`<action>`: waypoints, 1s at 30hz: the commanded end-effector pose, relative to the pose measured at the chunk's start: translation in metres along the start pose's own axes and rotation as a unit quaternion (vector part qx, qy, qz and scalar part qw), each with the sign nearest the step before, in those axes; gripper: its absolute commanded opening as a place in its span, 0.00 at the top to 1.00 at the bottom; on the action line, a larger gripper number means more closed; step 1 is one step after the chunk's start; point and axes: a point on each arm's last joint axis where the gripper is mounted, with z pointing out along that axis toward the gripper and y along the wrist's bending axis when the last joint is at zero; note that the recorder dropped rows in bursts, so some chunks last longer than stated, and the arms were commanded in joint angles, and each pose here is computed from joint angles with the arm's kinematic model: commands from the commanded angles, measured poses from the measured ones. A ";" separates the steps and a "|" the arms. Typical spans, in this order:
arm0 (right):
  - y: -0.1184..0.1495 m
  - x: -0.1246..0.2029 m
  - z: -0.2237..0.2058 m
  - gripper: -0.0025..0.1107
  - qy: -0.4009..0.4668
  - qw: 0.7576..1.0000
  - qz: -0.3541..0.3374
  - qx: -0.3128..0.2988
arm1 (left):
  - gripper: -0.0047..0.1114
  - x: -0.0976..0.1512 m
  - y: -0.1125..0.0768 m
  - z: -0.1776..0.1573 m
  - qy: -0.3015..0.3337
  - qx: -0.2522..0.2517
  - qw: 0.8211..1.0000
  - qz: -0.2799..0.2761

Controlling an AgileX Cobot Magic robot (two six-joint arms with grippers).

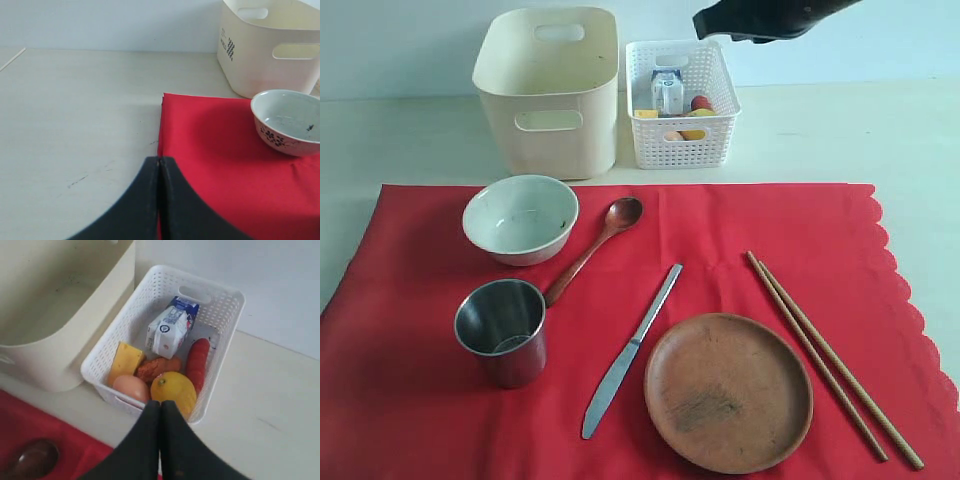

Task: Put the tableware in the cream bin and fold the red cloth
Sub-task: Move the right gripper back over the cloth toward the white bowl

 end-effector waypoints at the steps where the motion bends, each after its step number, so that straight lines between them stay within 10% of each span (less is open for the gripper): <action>1: 0.005 0.015 -0.025 0.98 -0.007 1.000 0.005 -0.011 | 0.96 -0.001 0.000 0.000 -0.009 -0.001 1.000 0.001; 11: 0.041 0.071 -0.038 0.98 0.027 0.993 0.026 -0.108 | 0.96 -0.001 0.000 0.000 -0.009 -0.001 1.000 0.001; 30: 0.051 0.064 -0.036 0.98 -0.017 0.996 0.031 -0.083 | 0.96 -0.001 0.000 0.000 -0.009 -0.001 1.000 0.001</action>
